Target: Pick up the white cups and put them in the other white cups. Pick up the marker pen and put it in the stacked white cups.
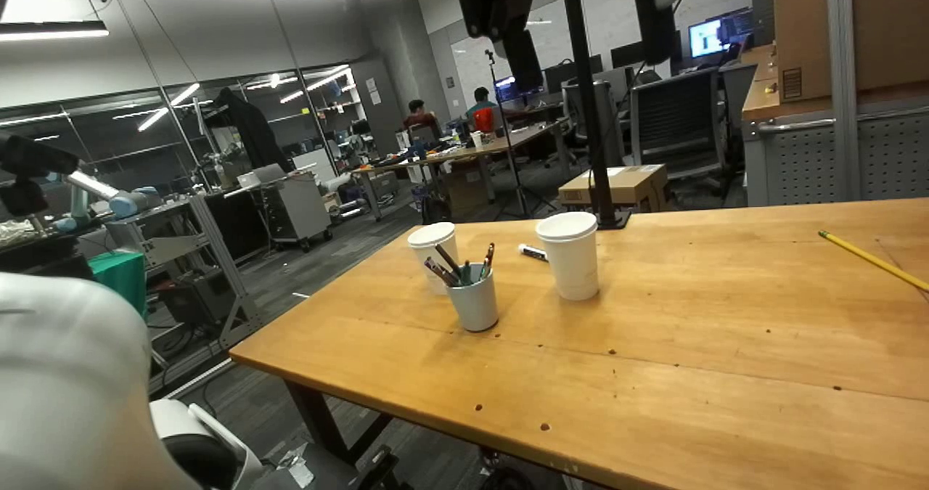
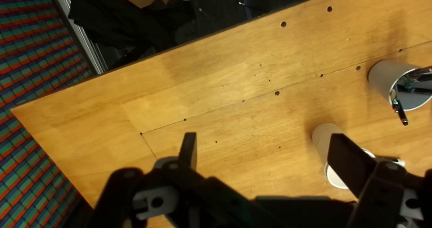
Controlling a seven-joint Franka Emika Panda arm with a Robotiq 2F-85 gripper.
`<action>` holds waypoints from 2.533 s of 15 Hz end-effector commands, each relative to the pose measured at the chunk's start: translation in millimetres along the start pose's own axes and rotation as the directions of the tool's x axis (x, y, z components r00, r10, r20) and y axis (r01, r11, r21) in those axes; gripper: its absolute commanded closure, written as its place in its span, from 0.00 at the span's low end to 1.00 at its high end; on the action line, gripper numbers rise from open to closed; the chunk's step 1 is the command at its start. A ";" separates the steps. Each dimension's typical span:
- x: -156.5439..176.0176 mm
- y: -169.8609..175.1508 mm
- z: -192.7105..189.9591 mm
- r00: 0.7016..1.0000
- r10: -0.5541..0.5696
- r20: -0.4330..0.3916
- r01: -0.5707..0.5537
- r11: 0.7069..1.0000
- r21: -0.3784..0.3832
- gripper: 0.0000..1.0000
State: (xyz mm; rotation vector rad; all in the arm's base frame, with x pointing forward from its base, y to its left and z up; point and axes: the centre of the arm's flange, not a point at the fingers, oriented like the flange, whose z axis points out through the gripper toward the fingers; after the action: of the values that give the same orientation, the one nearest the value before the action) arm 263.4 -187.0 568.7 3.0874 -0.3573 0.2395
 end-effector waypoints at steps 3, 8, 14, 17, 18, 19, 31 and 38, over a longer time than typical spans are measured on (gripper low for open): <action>0.0 0.0 0.0 1.000 0.000 0.000 0.000 1.000 0.000 0.00; 1.6 -5.2 6.1 1.000 -0.019 0.012 0.019 1.000 0.004 0.00; 16.2 -41.8 35.0 0.993 -0.114 0.043 0.111 0.992 0.064 0.00; 31.3 -66.2 54.0 0.984 -0.174 0.037 0.169 0.980 0.103 0.00; 37.9 -76.3 62.2 0.980 -0.197 0.033 0.192 0.974 0.118 0.00; 43.3 -85.7 69.1 0.976 -0.217 0.027 0.212 0.968 0.133 0.00; 91.3 -215.5 148.3 0.875 -0.477 -0.086 0.482 0.840 0.250 0.00; 107.2 -270.4 170.9 0.755 -0.636 -0.160 0.654 0.708 0.267 0.00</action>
State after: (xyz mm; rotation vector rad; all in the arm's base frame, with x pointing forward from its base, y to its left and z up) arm 426.8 32.1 416.3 3.2559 0.7317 0.3134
